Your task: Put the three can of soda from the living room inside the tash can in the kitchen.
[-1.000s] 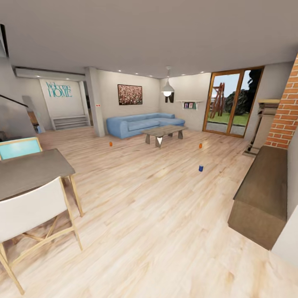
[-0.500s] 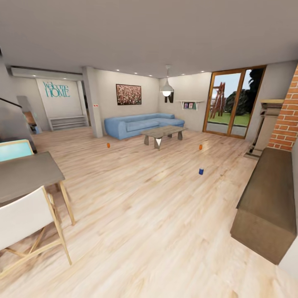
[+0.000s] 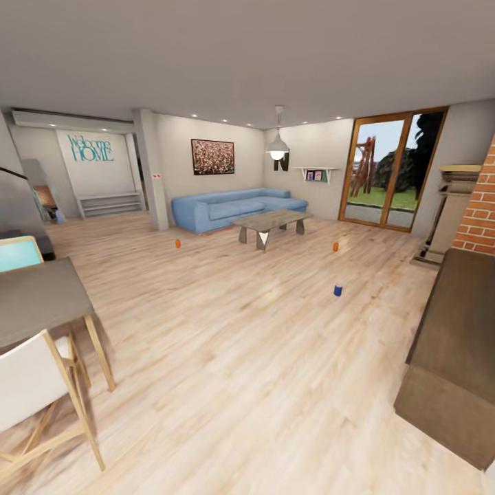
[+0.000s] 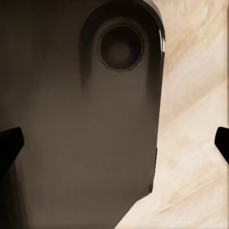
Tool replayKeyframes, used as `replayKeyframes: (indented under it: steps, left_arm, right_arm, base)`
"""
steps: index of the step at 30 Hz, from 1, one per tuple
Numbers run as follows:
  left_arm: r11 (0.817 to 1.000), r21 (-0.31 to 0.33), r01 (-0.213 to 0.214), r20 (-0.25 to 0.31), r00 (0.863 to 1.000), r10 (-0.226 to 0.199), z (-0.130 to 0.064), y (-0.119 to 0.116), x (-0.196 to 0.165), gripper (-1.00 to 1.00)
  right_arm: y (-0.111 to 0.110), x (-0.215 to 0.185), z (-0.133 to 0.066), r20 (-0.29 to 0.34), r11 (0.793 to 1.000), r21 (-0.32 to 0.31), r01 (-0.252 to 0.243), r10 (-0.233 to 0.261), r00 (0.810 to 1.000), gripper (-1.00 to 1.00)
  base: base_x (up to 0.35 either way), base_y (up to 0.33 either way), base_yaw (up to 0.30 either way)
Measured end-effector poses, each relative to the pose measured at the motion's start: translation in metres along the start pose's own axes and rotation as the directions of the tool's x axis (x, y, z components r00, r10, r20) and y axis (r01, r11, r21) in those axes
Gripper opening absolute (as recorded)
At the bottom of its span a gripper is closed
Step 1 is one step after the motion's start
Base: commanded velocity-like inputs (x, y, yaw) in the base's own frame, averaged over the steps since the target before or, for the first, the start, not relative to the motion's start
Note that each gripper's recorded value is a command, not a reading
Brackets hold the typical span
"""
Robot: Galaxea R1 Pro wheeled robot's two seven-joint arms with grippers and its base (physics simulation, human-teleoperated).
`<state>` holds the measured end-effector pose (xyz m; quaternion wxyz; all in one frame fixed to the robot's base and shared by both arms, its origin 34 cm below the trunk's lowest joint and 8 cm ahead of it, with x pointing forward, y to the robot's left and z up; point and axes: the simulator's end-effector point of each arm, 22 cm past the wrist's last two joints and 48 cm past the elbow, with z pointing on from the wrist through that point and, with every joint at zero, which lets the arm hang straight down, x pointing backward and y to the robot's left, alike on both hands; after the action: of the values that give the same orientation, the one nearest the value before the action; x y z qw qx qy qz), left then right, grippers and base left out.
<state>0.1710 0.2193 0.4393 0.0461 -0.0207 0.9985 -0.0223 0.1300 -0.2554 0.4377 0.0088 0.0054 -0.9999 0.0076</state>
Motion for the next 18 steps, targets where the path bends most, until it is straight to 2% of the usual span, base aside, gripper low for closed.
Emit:
replayKeyframes:
  steps: [11,18]
  left_arm:
    - [1.000,0.001,0.000,0.000,1.000,0.000,0.0000,-0.0008,0.0000,1.00]
    - [1.000,0.001,0.000,0.000,1.000,0.000,0.0000,-0.0006,-0.0001,1.00]
  right_arm:
    - [0.0000,-0.0002,0.0000,0.000,1.000,0.000,0.000,0.000,1.000,1.00]
    - [0.0005,-0.0002,0.0000,0.000,1.000,-0.001,0.000,0.000,1.000,1.00]
  base:
    - [0.335,-0.001,0.000]
    - [0.335,-0.083,0.000]
